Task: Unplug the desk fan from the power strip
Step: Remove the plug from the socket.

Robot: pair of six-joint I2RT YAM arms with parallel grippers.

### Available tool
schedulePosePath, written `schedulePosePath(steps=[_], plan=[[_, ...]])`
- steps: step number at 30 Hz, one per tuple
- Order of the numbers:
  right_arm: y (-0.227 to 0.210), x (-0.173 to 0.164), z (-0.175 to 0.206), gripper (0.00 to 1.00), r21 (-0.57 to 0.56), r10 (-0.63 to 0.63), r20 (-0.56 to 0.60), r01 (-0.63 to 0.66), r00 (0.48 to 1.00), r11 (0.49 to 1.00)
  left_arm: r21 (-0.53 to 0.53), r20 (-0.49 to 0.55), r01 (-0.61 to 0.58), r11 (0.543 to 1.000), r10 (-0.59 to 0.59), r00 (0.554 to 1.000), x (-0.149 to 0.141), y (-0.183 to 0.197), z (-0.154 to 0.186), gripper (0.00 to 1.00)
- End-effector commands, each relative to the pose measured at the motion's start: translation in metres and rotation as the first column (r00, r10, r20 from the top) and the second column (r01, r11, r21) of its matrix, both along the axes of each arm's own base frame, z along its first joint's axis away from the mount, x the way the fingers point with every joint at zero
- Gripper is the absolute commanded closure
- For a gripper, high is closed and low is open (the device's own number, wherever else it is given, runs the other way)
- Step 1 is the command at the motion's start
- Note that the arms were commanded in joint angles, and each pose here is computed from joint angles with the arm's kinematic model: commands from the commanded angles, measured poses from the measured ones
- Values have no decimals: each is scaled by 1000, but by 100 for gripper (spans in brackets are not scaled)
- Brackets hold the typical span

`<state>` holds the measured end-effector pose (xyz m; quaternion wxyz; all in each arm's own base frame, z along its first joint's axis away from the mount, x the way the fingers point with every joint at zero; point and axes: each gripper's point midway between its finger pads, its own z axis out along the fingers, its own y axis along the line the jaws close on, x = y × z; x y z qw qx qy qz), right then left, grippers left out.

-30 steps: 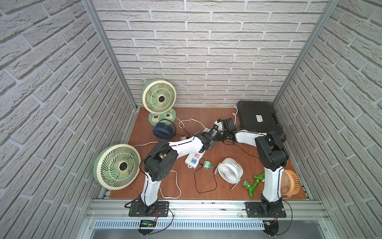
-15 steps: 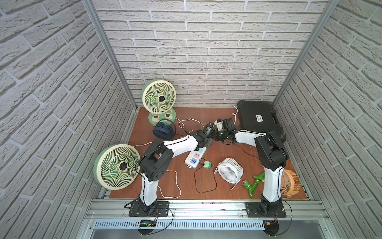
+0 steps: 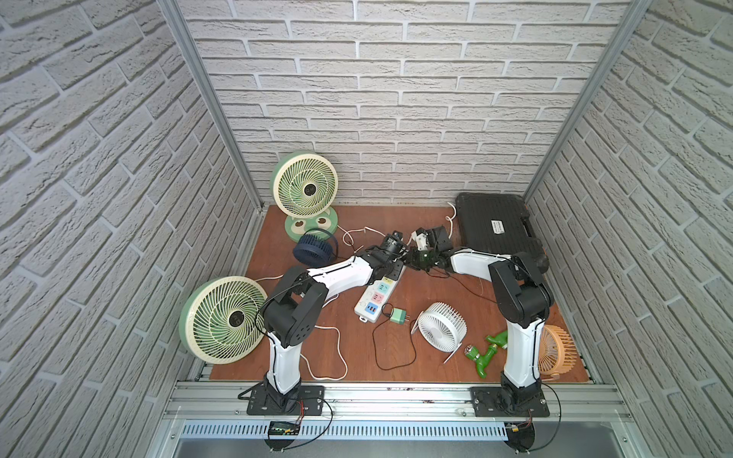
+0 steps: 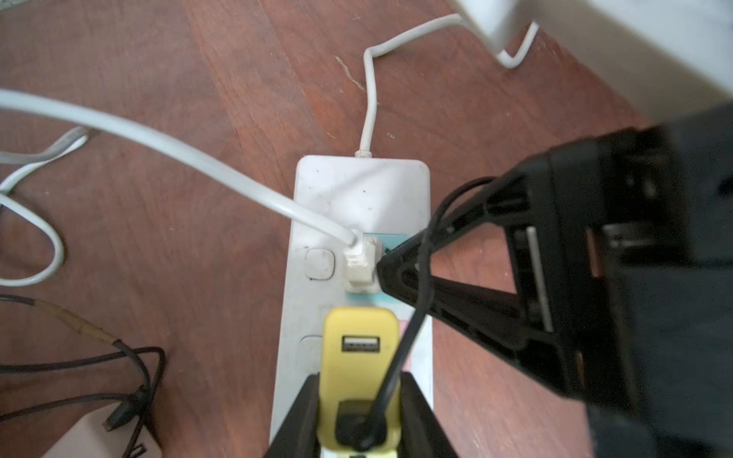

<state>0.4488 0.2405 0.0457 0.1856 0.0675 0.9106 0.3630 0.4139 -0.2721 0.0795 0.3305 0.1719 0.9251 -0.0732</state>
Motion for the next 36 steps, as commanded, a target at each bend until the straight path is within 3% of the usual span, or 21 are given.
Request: schedulePosePath(steps=[1,7,11,13,20,36], plan=[[-6,-29,-48,96,-95,-4,-145,-10,989,995,18,33,9,1000,-10,999,-2,-6,12,100],[-7,-28,-48,96,-96,-3,-146,-11,989,995,241,126,30,970,-61,990,-5,-17,26,100],[-6,-28,-48,96,-97,-1,-145,-13,989,995,303,154,29,953,-79,985,-7,-21,32,100],[-5,-28,-47,96,-96,0,-145,-14,989,995,274,139,35,961,-76,987,-8,-20,30,100],[-3,-29,-27,96,-68,17,-112,-25,994,997,24,49,46,999,-47,998,-10,-18,24,100],[-26,-49,78,96,-68,16,75,-11,997,998,-142,32,64,988,-60,998,-12,-25,45,100]])
